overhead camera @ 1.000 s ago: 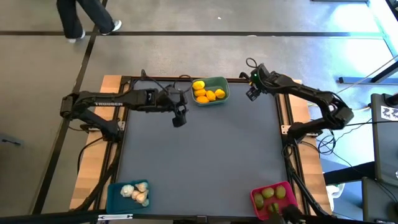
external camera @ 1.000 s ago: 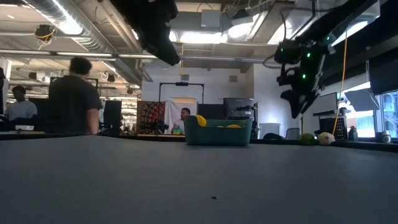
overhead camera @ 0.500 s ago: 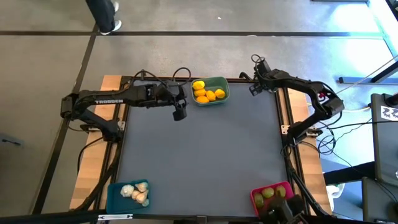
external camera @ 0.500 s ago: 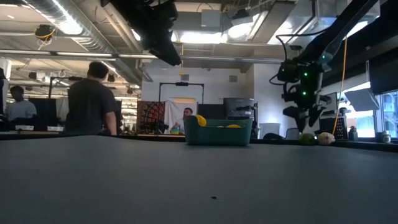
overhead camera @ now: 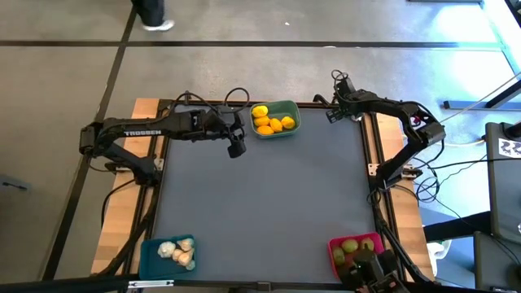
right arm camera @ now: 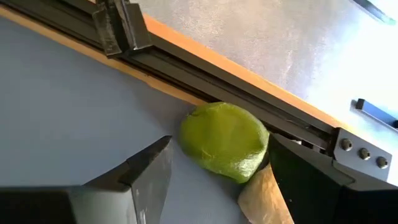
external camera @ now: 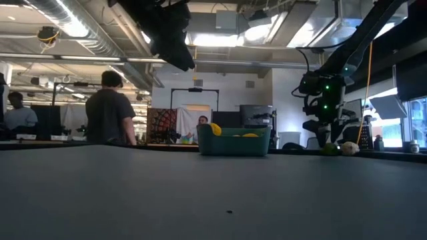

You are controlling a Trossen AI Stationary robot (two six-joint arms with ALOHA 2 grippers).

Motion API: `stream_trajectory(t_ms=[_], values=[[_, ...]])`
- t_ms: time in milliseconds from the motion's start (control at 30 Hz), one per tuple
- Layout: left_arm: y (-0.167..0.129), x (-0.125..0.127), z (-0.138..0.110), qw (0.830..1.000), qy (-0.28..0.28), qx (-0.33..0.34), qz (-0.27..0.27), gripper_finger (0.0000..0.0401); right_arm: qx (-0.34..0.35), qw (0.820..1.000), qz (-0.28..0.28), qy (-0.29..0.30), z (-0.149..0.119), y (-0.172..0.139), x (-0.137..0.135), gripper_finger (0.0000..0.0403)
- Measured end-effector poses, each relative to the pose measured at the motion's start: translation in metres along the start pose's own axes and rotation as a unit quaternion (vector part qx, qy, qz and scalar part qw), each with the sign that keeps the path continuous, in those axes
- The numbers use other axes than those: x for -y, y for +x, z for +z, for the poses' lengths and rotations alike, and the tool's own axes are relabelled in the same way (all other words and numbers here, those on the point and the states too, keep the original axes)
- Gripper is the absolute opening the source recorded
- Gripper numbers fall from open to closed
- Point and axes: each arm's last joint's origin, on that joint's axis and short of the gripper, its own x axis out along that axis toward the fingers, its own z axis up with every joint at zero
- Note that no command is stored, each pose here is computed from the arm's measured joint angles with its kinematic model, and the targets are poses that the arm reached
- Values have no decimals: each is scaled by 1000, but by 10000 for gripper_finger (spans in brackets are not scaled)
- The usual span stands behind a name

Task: Sort produce into baskets
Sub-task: Put the green lime into the pink bin

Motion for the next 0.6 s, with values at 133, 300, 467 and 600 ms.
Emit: stream_trajectory(t_ms=[133,300,467,600], values=[[0,0,0,1000,1,0,0,251,5,1000,2,4,1,2,1,262],[0,0,0,1000,11,-1,0,251,1,999,21,37,1,9,6,262],[-1,2,-1,1000,17,-4,-3,251,-17,998,26,49,-2,15,10,255],[-1,4,-1,1000,28,-3,-6,251,-21,998,32,46,-3,14,8,216]])
